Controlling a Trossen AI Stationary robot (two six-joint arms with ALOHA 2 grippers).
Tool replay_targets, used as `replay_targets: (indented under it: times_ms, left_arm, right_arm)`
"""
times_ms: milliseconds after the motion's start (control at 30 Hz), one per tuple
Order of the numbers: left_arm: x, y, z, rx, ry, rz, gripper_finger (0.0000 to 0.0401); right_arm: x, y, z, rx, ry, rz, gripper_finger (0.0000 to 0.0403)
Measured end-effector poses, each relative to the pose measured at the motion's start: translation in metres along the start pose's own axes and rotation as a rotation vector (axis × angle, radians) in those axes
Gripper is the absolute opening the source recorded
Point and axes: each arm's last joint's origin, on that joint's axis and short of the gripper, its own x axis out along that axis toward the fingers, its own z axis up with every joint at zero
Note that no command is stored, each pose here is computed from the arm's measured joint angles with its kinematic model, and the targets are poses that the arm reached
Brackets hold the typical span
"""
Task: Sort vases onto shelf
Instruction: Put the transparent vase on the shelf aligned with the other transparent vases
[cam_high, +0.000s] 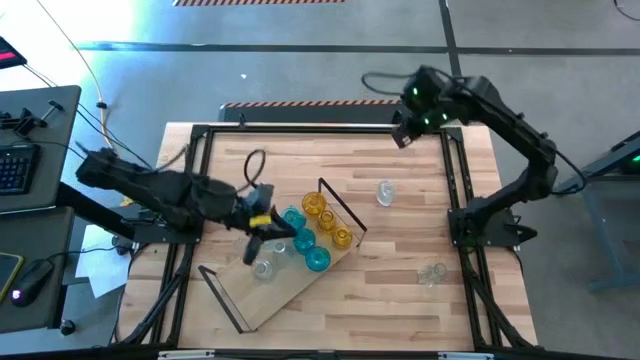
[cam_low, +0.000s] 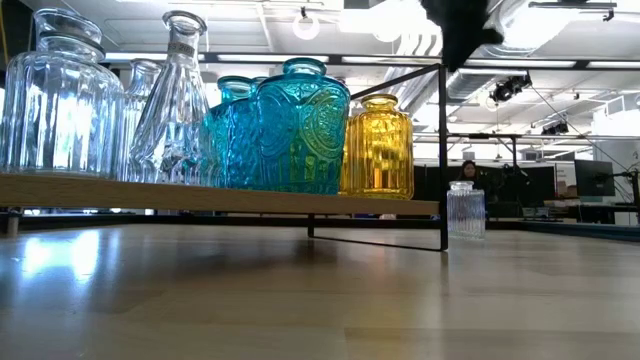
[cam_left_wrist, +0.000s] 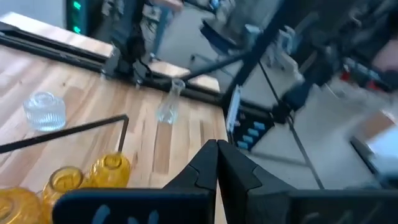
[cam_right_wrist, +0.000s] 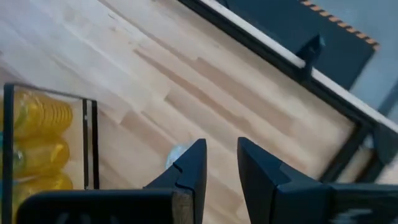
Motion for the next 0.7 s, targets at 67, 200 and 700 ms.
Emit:
replay_targets:
  times_ms: [67, 200, 700]
  left_arm:
    - [0.010, -0.005, -0.001, -0.041, -0.051, 0.032, 0.0000]
    - [0.031, -0.010, -0.004, -0.100, -0.104, 0.037, 0.0000]
    - [0.082, -0.006, -0.024, -0.053, -0.274, 0.434, 0.0000]
  right_arm:
    - [0.012, -0.009, 0.013, -0.016, 0.006, 0.039, 0.0071]
    - [0.038, -0.027, 0.031, -0.055, 0.065, 0.078, 0.0071]
    - [0.108, -0.066, 0.046, -0.084, 0.366, 0.134, 0.0071]
